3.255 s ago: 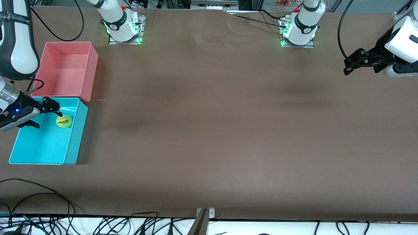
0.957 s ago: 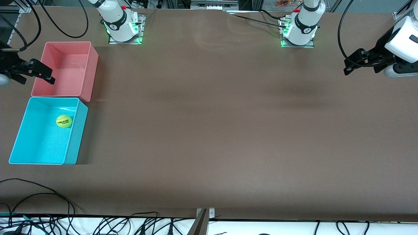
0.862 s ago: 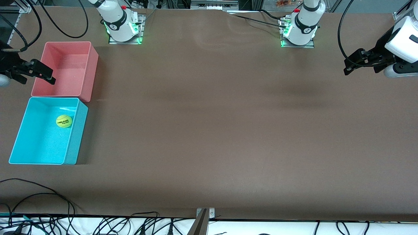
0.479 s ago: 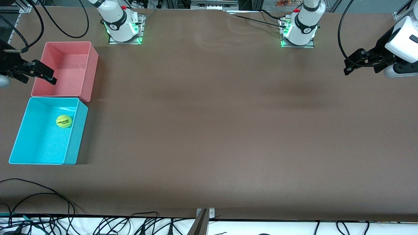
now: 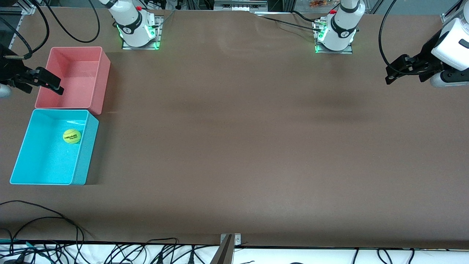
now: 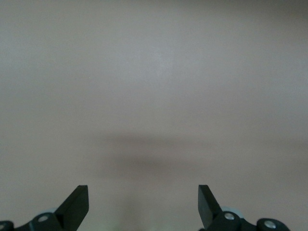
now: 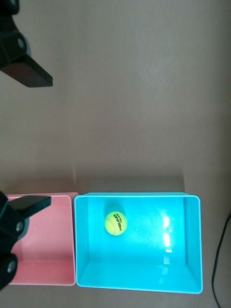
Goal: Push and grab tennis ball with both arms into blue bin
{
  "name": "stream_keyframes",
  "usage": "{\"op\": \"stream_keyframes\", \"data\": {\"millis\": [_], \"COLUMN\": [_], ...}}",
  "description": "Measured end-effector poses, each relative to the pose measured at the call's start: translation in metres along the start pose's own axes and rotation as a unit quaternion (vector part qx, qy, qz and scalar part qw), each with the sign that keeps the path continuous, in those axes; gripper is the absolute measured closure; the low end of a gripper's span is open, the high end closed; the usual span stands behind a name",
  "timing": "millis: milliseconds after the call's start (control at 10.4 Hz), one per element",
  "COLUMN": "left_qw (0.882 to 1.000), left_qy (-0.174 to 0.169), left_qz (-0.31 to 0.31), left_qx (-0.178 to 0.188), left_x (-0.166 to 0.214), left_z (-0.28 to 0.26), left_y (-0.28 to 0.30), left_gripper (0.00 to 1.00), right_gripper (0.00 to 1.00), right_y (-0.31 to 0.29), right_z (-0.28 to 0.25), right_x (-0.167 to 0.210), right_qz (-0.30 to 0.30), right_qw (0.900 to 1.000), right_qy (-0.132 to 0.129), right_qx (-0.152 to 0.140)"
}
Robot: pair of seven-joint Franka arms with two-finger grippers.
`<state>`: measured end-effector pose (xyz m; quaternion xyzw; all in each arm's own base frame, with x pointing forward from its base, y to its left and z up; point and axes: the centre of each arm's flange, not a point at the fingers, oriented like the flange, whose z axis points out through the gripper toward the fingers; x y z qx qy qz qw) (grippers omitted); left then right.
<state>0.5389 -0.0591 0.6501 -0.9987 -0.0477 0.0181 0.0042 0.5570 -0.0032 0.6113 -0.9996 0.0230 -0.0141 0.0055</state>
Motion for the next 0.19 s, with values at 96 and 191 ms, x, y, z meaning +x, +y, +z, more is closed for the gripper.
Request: {"op": "stream_keyframes", "data": {"millis": [96, 191], "left_qw": [1.0, 1.0], "left_qy": [0.0, 0.0], "left_qz": [0.0, 0.001], "left_qx": [0.0, 0.0], "left_x": [-0.0001, -0.0001], "left_z": [0.0, 0.0], "left_y": [0.0003, 0.0005], "left_gripper": [0.0, 0.0], "right_gripper": [0.0, 0.0], "right_y": [0.0001, 0.0002], "right_z": [0.0, 0.0001], "right_x": [-0.0001, -0.0001], "right_qz": [-0.004, -0.008], "right_qw": [1.0, 1.0], "right_qy": [0.0, -0.001], "right_qx": [0.0, 0.0]}}
